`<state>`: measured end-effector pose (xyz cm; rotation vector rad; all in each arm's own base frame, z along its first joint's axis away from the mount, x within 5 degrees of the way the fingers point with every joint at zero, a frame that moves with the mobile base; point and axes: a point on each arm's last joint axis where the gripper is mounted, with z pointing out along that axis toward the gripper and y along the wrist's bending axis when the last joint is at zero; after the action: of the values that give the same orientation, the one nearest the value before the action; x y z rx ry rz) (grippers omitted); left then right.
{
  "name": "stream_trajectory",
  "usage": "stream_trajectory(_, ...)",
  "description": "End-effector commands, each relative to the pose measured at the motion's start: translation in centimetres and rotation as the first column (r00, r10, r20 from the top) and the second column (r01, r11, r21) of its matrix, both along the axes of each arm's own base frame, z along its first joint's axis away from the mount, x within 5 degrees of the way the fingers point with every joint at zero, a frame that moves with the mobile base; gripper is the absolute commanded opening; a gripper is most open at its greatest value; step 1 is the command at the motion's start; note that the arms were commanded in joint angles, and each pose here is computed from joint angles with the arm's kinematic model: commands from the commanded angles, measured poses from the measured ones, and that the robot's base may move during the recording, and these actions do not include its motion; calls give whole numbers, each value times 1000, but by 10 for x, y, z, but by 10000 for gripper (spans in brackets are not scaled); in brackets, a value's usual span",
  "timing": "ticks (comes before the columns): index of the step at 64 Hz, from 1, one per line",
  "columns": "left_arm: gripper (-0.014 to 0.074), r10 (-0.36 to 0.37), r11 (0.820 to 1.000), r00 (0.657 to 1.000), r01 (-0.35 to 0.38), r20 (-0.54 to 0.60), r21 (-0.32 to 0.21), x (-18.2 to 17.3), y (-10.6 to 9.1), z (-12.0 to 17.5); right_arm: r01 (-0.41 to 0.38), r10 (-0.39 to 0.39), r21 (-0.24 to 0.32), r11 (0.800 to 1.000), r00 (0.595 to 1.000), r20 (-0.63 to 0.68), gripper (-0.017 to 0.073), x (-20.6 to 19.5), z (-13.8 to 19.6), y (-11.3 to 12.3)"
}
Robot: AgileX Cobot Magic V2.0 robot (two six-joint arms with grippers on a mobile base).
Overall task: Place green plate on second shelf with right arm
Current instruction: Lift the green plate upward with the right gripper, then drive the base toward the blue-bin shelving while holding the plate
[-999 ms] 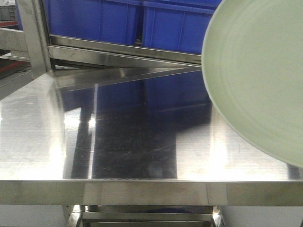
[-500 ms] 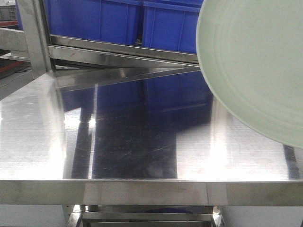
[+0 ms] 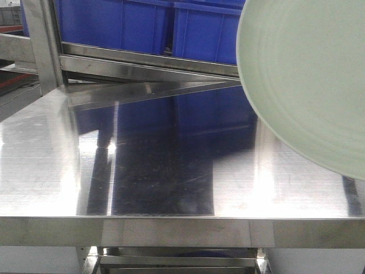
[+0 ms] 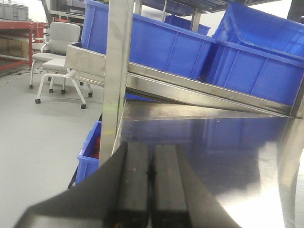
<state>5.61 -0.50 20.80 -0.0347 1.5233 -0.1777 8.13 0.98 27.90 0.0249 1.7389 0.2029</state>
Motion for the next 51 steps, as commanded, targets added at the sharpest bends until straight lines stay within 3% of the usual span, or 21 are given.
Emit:
stream_trajectory(1, 130, -4, 1000, 998, 5, 65, -18, 0, 0, -5, -15, 13, 10, 1000, 990, 141, 53, 0, 21, 1)
stream_trajectory(51, 130, -4, 1000, 998, 5, 65, -18, 0, 0, -5, -15, 13, 10, 1000, 990, 141, 53, 0, 21, 1)
